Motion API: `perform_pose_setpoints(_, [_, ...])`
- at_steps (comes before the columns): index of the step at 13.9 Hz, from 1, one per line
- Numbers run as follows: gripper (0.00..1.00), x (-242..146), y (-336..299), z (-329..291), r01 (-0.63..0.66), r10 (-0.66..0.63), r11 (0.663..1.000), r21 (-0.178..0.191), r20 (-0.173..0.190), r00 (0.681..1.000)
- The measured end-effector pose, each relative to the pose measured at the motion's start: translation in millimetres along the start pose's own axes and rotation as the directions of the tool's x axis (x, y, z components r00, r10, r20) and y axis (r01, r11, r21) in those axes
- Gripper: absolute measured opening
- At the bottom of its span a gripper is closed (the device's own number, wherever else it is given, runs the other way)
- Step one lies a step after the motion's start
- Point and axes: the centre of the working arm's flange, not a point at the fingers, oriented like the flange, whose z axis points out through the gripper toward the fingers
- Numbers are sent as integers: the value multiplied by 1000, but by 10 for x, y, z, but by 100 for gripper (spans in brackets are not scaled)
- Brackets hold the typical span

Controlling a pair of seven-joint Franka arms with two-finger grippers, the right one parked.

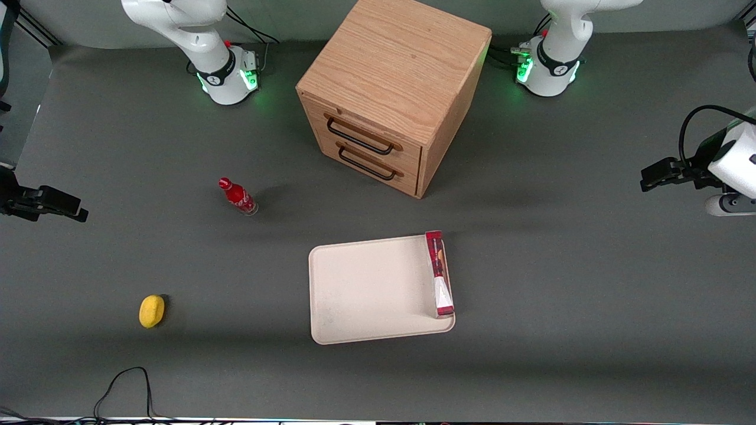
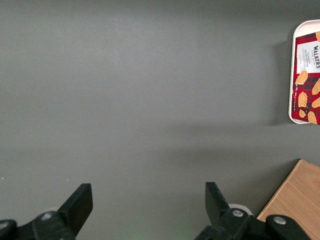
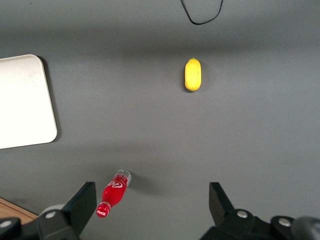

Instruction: Place red cookie box on tray

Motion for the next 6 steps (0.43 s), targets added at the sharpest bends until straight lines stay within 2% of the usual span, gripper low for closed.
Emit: perform_pose_setpoints(6, [100, -9, 21, -29, -21, 21, 1000, -18, 3, 1000])
